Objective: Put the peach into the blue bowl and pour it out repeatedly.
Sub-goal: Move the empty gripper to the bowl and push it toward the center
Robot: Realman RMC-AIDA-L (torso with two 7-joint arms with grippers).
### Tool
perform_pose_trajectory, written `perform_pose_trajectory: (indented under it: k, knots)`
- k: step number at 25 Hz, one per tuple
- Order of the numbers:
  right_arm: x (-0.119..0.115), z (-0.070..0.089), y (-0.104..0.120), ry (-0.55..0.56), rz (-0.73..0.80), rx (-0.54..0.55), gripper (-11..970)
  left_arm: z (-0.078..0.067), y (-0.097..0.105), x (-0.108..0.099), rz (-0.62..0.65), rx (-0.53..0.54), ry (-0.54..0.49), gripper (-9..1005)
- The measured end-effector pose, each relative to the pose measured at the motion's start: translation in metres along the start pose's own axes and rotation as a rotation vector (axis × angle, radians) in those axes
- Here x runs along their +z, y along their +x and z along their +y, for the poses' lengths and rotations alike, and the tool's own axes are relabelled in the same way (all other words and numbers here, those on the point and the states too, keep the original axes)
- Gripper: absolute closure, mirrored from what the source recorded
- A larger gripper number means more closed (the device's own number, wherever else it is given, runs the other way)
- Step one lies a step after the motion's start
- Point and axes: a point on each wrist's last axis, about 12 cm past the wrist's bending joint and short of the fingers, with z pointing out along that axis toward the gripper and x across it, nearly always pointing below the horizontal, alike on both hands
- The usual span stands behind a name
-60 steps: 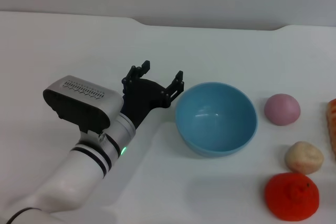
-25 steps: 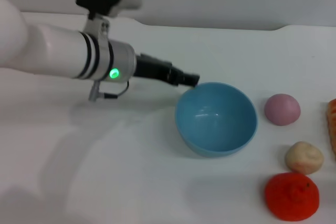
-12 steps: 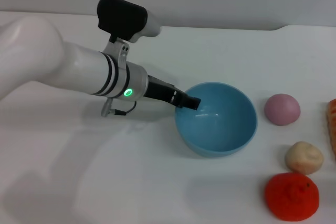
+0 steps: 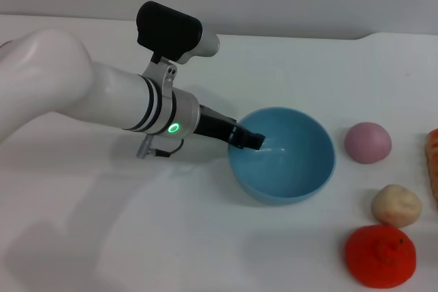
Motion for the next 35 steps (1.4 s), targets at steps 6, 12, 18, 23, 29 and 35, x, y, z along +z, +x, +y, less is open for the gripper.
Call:
perform_pose_trajectory:
  k: [6,12,18,23,29,35]
  knots:
    - [0.0,0.0,0.0,0.0,0.002,0.001,176,0.002,0.003,0.002,0.012,-0.002,-0.004,381]
    - [0.0,0.0,0.0,0.0,0.004,0.001,177,0.001,0.002,0.002,0.013,0.003,-0.004,693]
    - [0.0,0.0,0.003,0.004,0.026,0.002,177,0.0,0.002,0.003,0.019,0.003,0.0,896]
    - [0.002,0.0,0.001,-0.011,0.02,0.049,177,0.0,-0.005,0.0,0.026,0.023,0.005,980]
    - [0.017,-0.011,-0.014,-0.127,0.019,0.124,177,0.017,-0.045,-0.019,0.042,0.059,-0.087,997]
    - [0.059,-0.034,-0.057,-0.338,0.217,0.154,178,0.022,-0.073,-0.028,0.082,0.077,-0.224,998]
